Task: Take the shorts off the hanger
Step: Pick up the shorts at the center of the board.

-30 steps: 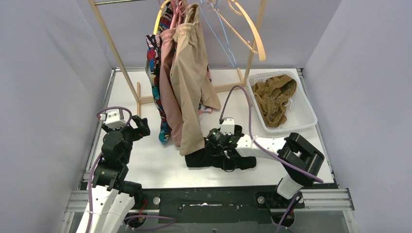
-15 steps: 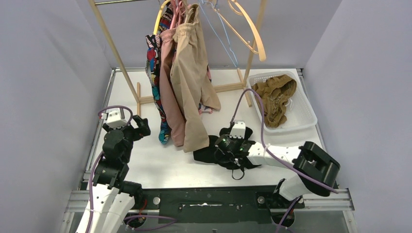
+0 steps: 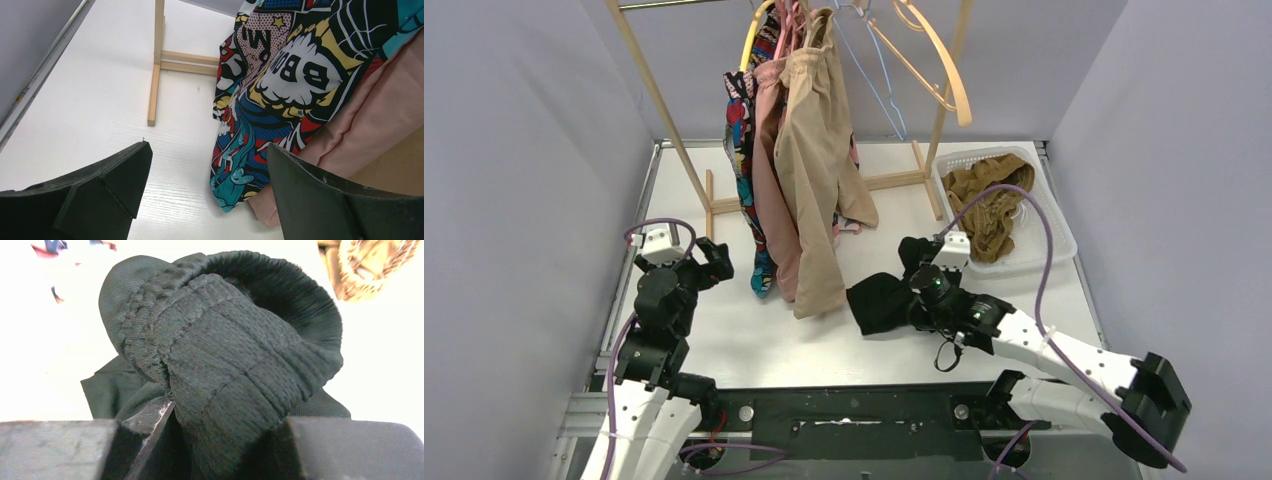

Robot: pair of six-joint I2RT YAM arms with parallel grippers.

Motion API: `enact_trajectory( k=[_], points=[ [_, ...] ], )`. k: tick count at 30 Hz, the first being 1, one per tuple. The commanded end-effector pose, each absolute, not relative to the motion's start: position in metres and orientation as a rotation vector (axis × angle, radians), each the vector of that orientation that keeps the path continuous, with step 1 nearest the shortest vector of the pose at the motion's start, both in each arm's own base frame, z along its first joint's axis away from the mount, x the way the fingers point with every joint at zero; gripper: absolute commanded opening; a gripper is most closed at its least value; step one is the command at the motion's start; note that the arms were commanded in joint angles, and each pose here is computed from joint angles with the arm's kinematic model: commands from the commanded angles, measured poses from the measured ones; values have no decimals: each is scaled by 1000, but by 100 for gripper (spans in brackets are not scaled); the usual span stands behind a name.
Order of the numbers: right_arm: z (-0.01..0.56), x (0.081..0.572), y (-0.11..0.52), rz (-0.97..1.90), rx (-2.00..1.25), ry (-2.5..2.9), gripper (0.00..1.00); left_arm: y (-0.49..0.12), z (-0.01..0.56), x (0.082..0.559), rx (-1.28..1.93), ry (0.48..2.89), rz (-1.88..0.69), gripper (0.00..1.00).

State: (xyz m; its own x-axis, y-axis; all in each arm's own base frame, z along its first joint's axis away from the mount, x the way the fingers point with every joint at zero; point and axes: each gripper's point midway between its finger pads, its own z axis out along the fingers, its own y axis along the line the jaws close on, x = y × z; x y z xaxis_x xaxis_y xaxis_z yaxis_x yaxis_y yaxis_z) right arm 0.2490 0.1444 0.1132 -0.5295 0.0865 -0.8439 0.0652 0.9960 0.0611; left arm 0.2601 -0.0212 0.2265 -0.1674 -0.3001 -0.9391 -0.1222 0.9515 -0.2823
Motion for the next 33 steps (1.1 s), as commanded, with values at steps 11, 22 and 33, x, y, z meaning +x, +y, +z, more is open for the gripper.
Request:
enact_trajectory(
  k=[11,22,33],
  points=[
    [237,279,109,-3,182,1840,0,-23,247,265,-318,1665,-199,86],
    [308,295,28,-257,402,1682,0,-22,248,264,-322,1662,-195,86],
    [361,333,-36,-295,494,1635,0,-21,248,264,-323,1659,-196,86]
  ],
)
